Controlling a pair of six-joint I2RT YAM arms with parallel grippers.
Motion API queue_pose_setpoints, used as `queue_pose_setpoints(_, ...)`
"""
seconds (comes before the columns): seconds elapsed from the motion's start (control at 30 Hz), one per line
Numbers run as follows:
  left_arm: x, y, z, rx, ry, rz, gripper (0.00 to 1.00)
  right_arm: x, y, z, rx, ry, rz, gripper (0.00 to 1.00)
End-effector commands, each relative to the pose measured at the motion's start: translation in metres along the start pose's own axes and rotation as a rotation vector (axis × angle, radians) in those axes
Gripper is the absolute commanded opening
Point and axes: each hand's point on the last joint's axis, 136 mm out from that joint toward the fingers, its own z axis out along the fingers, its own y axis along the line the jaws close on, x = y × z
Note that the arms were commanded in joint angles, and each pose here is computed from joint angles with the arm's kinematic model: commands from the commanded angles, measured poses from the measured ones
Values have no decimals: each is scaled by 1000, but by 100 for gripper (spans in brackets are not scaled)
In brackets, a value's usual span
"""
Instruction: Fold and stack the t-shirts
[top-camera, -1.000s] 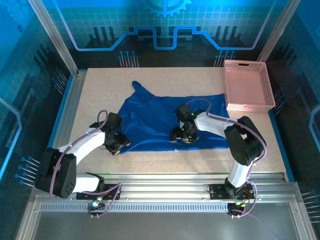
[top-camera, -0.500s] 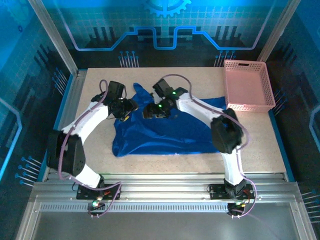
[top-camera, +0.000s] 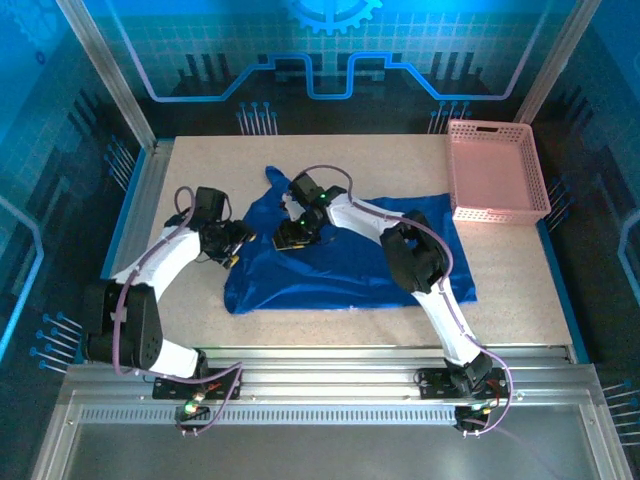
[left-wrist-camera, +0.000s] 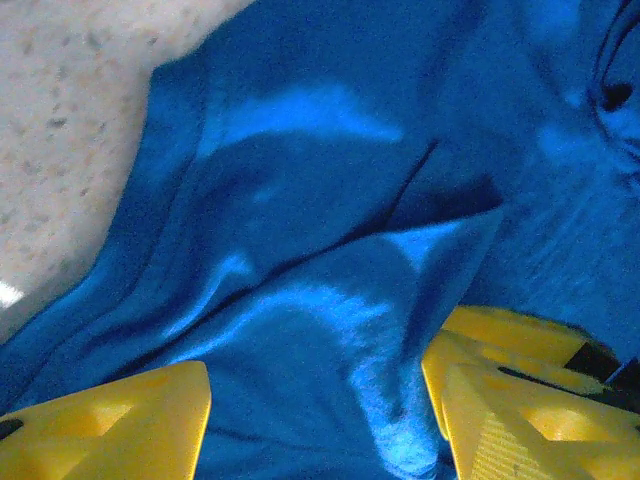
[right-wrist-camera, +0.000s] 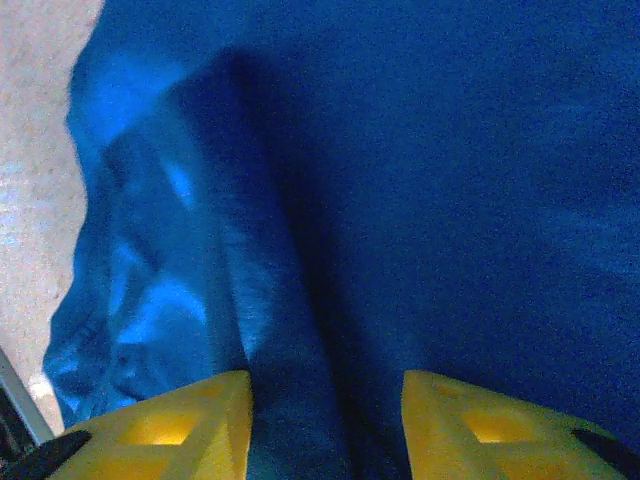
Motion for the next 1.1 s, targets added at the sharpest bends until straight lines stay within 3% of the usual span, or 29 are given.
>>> queue_pose_setpoints(0.0, 12, 19, -9, -34, 13, -2, 64, 8, 23, 0, -43, 9, -51, 26)
queue_pose_setpoints(0.1, 18, 28, -16, -45, 14, 12, 64, 12, 42, -16, -41, -7, -117, 13)
queue_pose_setpoints(0.27, 26, 40, -19, -57, 15, -1, 64, 47, 68, -16, -30, 53, -214, 7)
queue_pose_setpoints(0.43, 29, 48, -20, -66, 10, -7, 65, 96, 85, -12, -6, 100, -275, 10)
queue_pose_setpoints(0.6, 29, 53, -21, -79, -1, 0, 65, 140, 76, -2, 37, 185, -268, 20)
queue_pose_setpoints(0.7, 28, 51, -22, -65, -10, 18, 65, 126, 81, -32, 10, 69, -231, 26)
queue_pose_setpoints(0.77, 26, 45, -24, -38, -21, 43, 66, 108, 83, -62, -31, -27, -197, 43)
queue_pose_setpoints(0.83, 23, 35, -24, 0, -25, 73, 66, 93, 70, -83, -16, -77, -143, 51)
queue_pose_setpoints(0.93, 16, 25, -23, 4, -34, 115, 66, 75, 35, -91, 37, -67, -49, 56)
queue_pose_setpoints(1.07, 11, -1, -12, 88, -8, 160, 64, 50, 0, -75, 41, -4, 61, 56)
